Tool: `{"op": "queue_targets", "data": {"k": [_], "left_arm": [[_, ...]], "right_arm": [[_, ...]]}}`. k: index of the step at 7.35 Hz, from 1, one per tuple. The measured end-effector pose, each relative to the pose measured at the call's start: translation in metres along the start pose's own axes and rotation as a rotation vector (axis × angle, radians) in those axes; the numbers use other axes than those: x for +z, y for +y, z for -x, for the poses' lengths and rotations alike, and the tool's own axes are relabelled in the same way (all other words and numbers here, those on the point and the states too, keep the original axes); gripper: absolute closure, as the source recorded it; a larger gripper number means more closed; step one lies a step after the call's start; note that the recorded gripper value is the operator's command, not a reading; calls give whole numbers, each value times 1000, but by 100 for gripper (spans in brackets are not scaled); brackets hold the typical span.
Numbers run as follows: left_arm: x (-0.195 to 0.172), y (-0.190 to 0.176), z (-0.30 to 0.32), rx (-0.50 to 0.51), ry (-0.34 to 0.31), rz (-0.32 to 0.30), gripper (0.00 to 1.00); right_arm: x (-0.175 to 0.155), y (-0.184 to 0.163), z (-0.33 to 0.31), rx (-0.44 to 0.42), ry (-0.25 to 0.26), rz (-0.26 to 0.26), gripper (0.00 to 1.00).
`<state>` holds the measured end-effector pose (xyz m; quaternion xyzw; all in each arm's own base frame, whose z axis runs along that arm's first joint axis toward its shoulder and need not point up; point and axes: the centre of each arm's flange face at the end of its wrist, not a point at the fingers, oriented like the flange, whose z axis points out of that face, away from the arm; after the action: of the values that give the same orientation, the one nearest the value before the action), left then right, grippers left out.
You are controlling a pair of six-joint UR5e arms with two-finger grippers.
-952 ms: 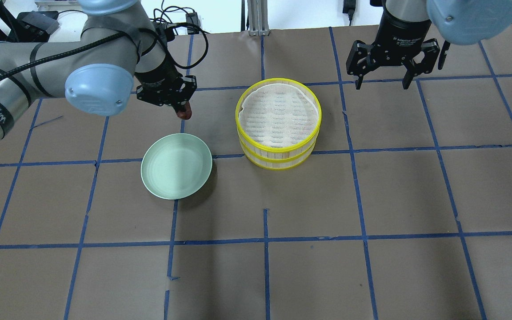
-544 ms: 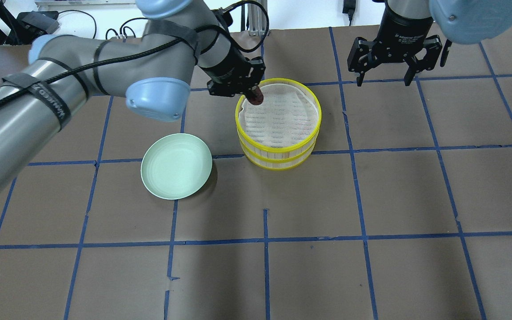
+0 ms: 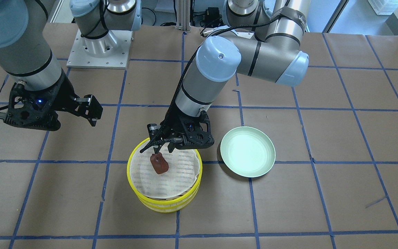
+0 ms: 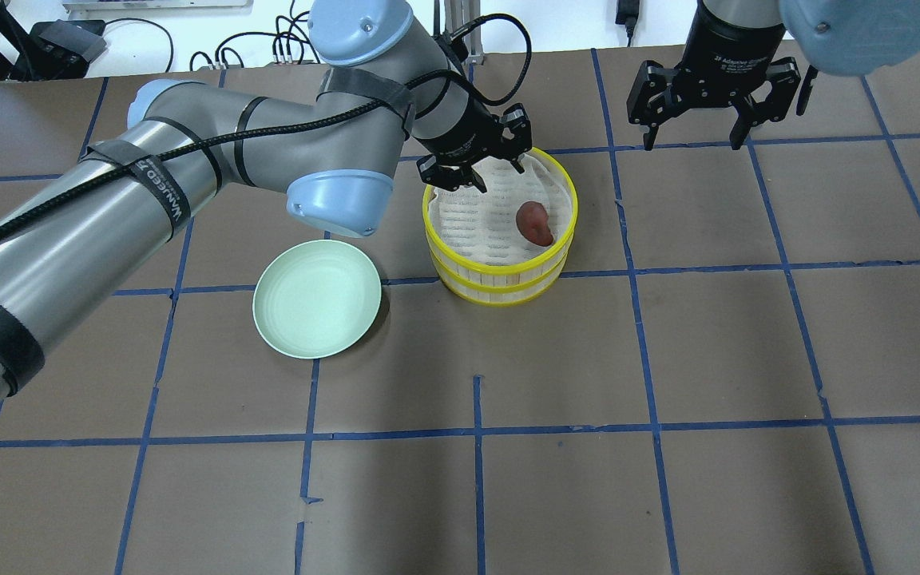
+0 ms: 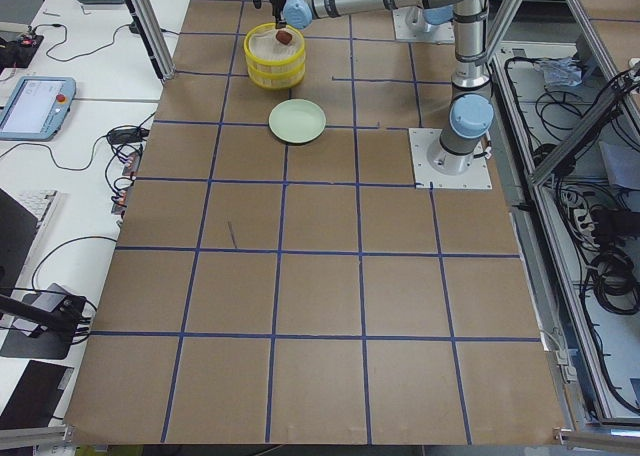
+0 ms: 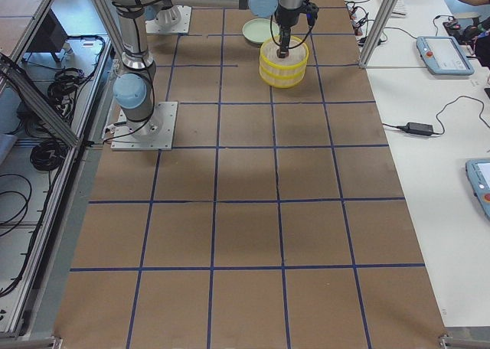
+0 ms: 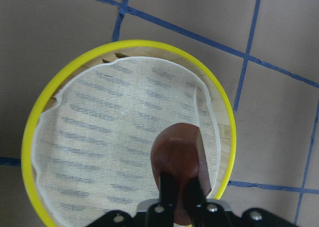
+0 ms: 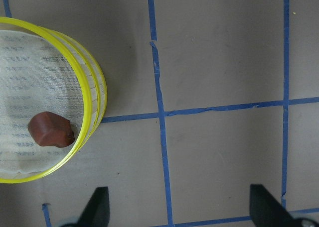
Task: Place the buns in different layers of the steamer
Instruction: 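Lower the red bun onto the top tier mesh and open left gripper, then raise left gripper up and away from the steamer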
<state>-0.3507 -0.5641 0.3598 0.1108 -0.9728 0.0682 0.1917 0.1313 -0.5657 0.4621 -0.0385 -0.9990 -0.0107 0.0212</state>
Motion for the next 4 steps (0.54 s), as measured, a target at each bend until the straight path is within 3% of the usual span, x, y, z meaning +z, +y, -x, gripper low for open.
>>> {"op": "queue_targets", "data": {"k": [2, 4], "left_arm": [[-15, -10, 19, 116, -93, -19, 0], [-93, -25, 68, 258, -221, -8, 0]], "right_arm": [[-5, 5, -2, 0, 8, -10, 0], [-4, 4, -3, 0, 8, -13, 0]]}}
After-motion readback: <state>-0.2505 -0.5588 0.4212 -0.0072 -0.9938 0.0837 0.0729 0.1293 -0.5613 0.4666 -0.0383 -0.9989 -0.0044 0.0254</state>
